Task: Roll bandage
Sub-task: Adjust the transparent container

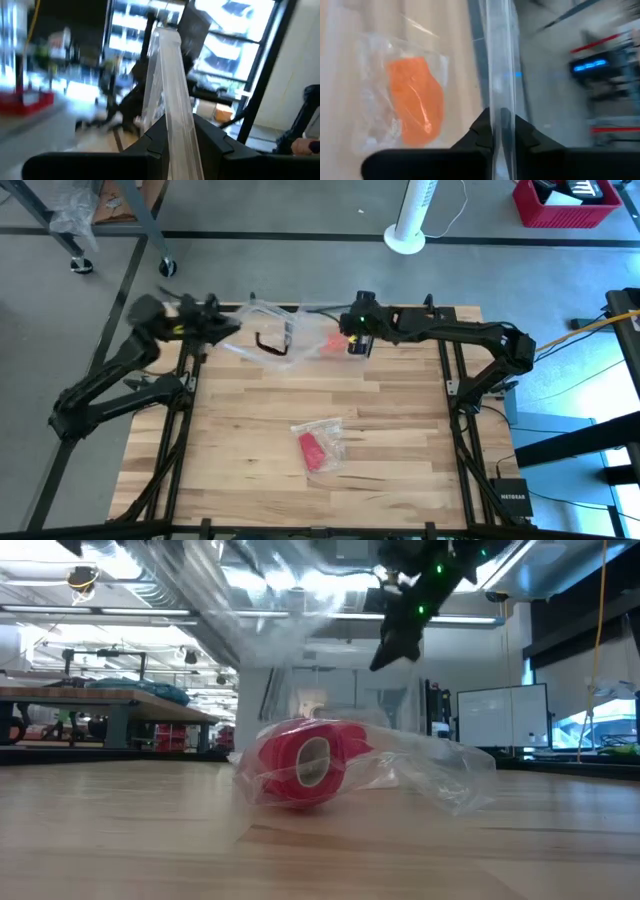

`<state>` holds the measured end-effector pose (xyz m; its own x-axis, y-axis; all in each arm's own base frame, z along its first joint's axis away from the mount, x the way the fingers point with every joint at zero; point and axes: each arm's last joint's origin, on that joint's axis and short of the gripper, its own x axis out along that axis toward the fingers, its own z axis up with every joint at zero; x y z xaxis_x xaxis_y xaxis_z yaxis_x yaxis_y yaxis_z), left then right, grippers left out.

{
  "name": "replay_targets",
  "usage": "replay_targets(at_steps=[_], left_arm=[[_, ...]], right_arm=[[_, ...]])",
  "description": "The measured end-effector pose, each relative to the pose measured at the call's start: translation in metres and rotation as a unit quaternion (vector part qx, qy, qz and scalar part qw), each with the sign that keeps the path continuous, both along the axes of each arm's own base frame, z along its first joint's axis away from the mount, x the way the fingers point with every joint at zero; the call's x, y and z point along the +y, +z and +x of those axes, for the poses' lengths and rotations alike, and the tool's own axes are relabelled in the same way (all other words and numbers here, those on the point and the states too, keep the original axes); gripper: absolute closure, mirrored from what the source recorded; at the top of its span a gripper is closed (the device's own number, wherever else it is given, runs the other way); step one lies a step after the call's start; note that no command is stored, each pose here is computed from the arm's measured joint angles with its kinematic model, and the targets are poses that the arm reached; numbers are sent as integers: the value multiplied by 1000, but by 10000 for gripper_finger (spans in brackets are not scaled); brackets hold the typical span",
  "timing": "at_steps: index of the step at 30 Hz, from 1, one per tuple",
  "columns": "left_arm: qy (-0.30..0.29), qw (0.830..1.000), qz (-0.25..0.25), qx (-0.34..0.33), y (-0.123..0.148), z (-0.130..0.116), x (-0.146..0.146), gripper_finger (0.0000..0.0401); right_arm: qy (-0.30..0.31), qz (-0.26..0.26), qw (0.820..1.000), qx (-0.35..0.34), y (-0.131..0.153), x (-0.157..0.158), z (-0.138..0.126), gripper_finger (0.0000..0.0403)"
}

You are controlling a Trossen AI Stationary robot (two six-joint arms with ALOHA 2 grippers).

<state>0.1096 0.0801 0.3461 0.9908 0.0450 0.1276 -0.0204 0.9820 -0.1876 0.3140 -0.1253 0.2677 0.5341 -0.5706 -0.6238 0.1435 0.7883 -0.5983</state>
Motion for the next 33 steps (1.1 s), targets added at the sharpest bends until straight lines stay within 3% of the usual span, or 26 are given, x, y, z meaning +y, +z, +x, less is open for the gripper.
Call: replay_targets(at_steps=[5, 10, 13, 19, 24, 29, 33], left_arm=[[23, 997, 57, -39, 24, -20, -18, 343], [68, 996, 51, -23, 20, -27, -22, 343], [86, 995, 45, 2, 15, -27, -21, 343], [109, 993, 41, 28, 9, -25, -17, 343], [112, 992, 43, 30, 9, -24, -17, 343], [114, 991, 53, 41, 7, -22, -14, 343], [114, 991, 53, 48, 5, -19, -12, 343]], right_arm=[[23, 108, 994, 8, 30, -10, -7, 380], [37, 196, 980, 1, 42, -37, -25, 379], [5, 192, 981, 6, 32, -60, -31, 377], [0, 191, 981, 21, 10, -90, -28, 365], [51, 224, 971, 63, -7, -91, -25, 360], [29, 176, 983, 46, -8, -99, -18, 351], [22, 131, 991, 21, -3, -105, -13, 302]])
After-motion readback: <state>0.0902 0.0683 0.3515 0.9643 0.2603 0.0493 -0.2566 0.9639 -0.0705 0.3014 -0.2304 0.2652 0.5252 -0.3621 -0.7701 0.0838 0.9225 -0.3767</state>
